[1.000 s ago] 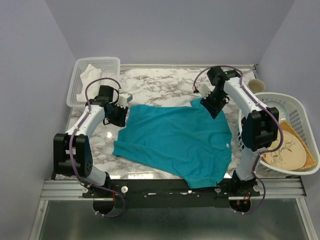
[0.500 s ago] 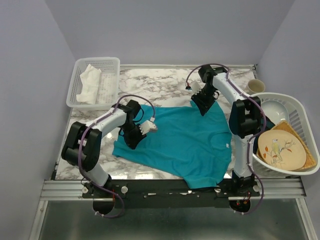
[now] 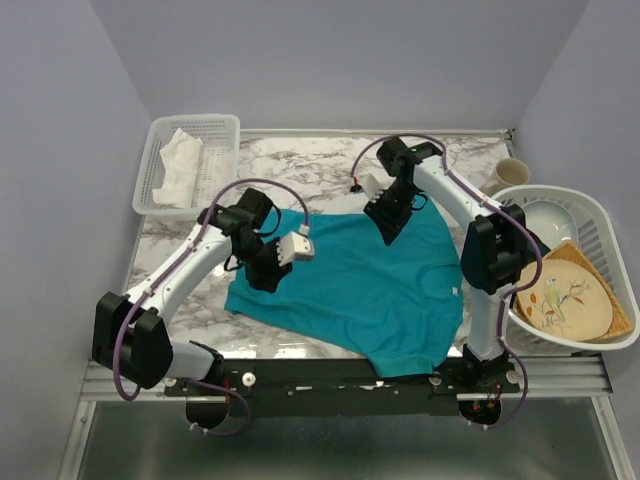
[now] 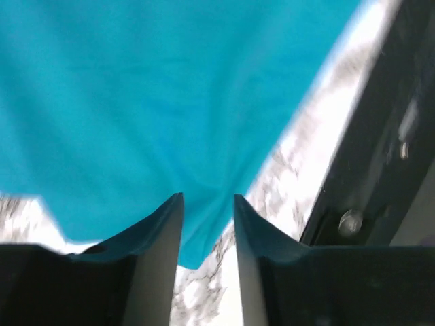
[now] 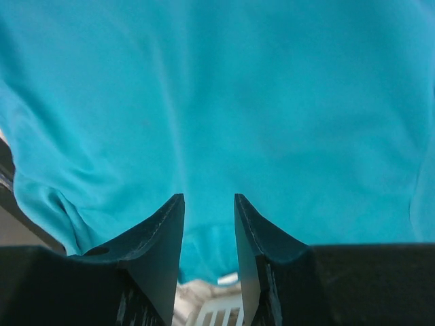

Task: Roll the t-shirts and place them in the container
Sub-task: Flatten out the T-shirt at the center of the board.

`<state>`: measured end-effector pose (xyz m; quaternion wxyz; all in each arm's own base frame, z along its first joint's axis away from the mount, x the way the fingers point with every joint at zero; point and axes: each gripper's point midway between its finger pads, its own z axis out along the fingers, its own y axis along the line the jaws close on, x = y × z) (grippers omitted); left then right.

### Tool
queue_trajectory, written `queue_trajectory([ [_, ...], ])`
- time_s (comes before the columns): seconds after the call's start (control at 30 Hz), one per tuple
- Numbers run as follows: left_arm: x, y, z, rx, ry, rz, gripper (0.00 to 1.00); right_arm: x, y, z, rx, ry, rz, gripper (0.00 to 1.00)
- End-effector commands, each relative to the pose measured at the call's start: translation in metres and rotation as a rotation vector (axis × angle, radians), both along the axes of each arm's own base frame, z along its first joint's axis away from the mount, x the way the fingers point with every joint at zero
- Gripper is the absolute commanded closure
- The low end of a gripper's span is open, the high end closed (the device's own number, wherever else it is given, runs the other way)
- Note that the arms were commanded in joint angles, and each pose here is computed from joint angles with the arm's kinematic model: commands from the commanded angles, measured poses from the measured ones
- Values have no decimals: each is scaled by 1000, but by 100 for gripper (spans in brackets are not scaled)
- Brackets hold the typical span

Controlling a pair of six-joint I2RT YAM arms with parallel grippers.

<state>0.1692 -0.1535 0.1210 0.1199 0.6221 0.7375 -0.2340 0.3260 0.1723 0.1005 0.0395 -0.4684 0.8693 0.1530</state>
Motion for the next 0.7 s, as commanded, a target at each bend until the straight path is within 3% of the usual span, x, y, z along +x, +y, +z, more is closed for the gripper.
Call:
queue_trajectory([
  [0.0, 118, 14, 36, -149, -92, 611, 50, -4, 70, -6, 109, -78, 189, 55],
  [0.03, 133, 20, 36, -164, -77, 689, 40, -3, 78, -10, 112, -78, 196, 54],
  [0.1, 151, 38, 42, -199, -28, 857, 34, 1, 98, -22, 125, -90, 221, 53],
  [0.17, 159, 42, 37, -203, 15, 900, 27, 1, 106, -30, 121, -91, 235, 49],
  [0.37, 179, 49, 45, -238, -4, 1014, 26, -4, 91, -75, -63, -89, 283, 47],
  [0.4, 178, 51, 42, -237, 6, 1030, 26, -10, 88, -82, -88, -75, 299, 49],
  [0.53, 176, 60, 32, -241, 14, 1092, 26, -33, 73, -88, -137, -33, 338, 76],
  [0.67, 170, 57, 18, -263, 28, 1095, 27, -65, 56, -66, -128, -50, 393, 89],
])
